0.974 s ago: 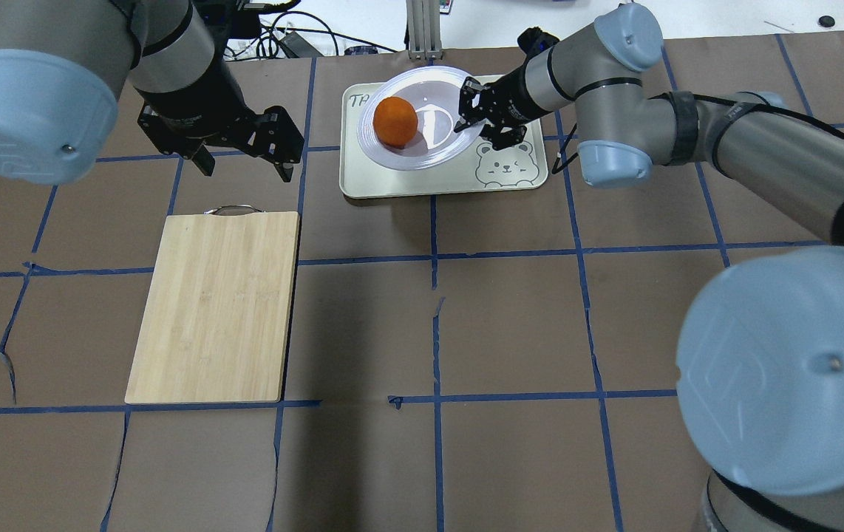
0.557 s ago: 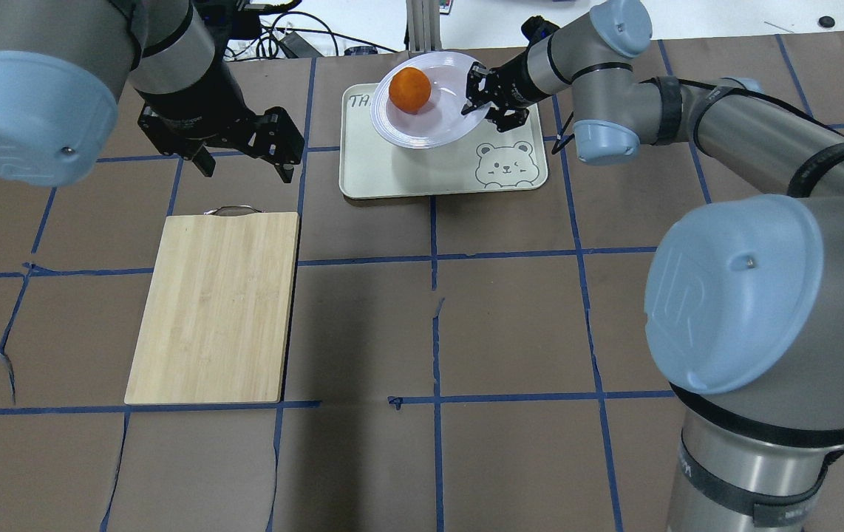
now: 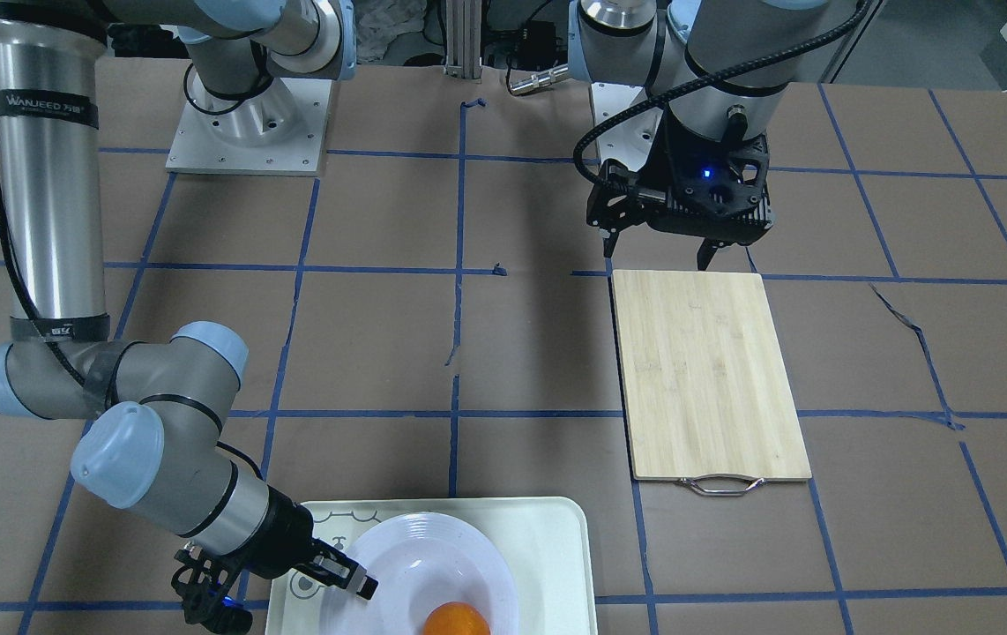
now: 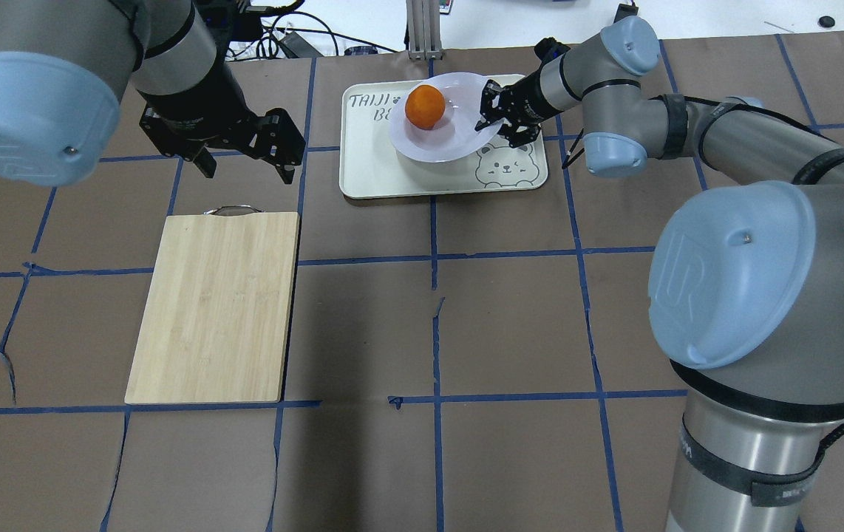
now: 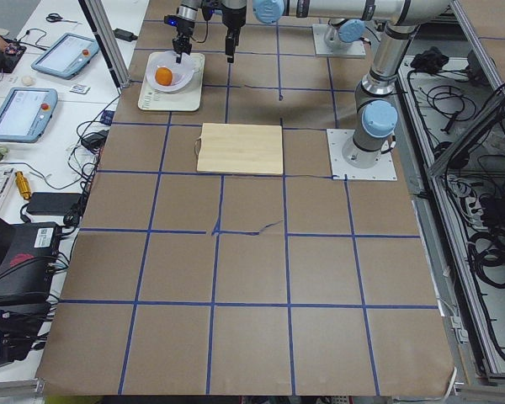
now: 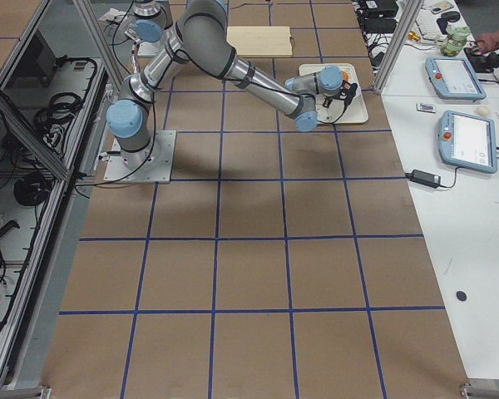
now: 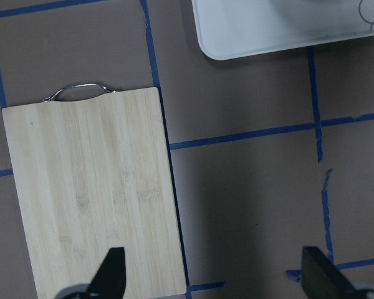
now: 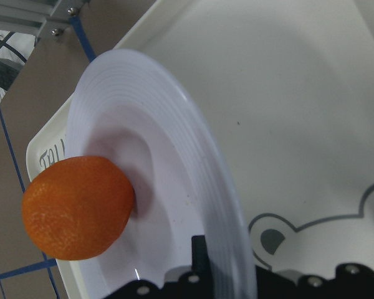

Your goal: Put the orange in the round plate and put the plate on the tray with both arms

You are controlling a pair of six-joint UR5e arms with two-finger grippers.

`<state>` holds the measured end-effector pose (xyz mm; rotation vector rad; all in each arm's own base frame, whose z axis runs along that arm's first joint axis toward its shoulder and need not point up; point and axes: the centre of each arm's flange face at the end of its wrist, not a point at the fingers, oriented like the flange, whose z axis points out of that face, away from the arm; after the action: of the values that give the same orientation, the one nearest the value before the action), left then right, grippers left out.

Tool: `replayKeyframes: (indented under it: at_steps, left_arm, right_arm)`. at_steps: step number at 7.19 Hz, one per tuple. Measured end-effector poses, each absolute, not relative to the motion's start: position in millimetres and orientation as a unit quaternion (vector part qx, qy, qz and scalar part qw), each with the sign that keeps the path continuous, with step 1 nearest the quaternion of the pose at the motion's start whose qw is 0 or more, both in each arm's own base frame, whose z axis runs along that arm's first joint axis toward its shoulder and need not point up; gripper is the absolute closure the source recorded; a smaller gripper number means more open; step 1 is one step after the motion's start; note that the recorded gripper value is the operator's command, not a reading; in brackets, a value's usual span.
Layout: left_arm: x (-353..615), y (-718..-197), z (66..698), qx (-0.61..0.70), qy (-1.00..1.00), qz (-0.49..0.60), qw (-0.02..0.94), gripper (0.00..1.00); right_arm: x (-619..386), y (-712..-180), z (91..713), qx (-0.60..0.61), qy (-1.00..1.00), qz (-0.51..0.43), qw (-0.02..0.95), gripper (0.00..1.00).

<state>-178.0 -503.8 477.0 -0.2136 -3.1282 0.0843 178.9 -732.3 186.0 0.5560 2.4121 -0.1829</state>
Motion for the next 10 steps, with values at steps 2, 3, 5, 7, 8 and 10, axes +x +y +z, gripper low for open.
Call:
replayKeyframes:
  at_steps: [2,3,5,7,8,10]
  left_arm:
    - [-178,-505,476,-0.068,-0.997,0.026,0.003,0.0]
    - [-178,-505,476,-0.068,-0.997,0.026,0.003,0.0]
    - [-179,-505,475,-0.068,-0.997,0.025,0.003,0.0]
    - [-178,-505,475,-0.068,-0.997,0.025,0.003,0.0]
    - [-178,-505,475,-0.068,-0.997,0.025,0.003,0.0]
    - [-178,-505,474,-0.068,-0.997,0.024,0.004,0.0]
  right_arm:
    - [174,-731,191,0.215,0.922,-0.077,0.313,0.24]
    - [165,-731,203,0.215,0.93,-0.097,0.281,0.2]
    - [139,-726,243,0.173,0.96,-0.136,0.174,0.17]
    - [116,-705,305,0.098,0.984,-0.134,0.065,0.14]
    - [114,-687,338,0.08,0.99,-0.111,0.042,0.09]
    - [120,-622,416,0.048,0.998,-0.044,0.017,0.0]
